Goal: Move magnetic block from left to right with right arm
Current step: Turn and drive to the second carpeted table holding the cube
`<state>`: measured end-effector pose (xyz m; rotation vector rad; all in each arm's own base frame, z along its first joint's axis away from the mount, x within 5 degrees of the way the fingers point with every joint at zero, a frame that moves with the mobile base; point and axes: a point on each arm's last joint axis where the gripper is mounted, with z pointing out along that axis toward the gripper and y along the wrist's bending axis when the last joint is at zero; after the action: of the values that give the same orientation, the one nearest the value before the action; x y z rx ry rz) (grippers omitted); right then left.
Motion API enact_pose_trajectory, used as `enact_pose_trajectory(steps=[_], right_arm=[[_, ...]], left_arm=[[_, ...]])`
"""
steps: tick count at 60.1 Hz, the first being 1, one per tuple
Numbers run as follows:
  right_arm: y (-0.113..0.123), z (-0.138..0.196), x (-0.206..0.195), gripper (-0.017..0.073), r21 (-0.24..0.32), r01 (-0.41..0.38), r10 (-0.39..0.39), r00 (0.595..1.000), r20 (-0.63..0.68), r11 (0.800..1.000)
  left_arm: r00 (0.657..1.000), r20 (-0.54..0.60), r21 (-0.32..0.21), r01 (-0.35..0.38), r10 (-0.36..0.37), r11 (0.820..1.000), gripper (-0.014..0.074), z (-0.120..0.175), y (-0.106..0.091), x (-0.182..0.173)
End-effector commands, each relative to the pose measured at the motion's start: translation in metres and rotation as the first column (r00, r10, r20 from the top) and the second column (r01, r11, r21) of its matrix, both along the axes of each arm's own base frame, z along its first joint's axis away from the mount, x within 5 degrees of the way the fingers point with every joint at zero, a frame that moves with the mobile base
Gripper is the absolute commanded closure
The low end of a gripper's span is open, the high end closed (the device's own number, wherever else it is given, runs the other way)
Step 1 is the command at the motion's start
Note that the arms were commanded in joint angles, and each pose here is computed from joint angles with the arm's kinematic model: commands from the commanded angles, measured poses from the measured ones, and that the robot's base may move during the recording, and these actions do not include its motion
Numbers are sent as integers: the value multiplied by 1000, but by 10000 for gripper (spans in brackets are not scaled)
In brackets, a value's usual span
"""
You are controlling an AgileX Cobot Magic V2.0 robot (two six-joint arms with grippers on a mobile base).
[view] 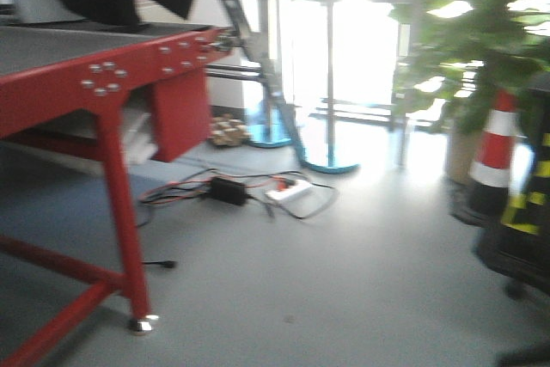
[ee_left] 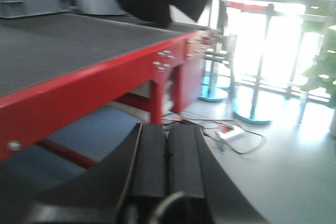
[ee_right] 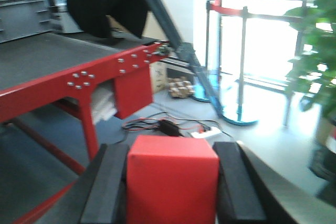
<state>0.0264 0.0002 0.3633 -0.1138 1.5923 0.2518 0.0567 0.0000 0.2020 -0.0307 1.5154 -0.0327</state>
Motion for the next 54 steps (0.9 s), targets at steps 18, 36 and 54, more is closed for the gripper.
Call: enact_pose_trajectory(steps=[18, 36, 54], right_arm=[[0, 16, -1, 461, 11, -4, 3, 994, 106, 1000], [0, 16, -1, 461, 11, -4, 3, 994, 106, 1000], [0, 16, -1, 461, 11, -4, 3, 994, 106, 1000]], left_arm=[[996, 94, -7, -1, 1, 1000, 710, 6, 0, -2], [996, 94, -7, -1, 1, 1000, 710, 6, 0, -2], [996, 94, -7, -1, 1, 1000, 710, 6, 0, -2]])
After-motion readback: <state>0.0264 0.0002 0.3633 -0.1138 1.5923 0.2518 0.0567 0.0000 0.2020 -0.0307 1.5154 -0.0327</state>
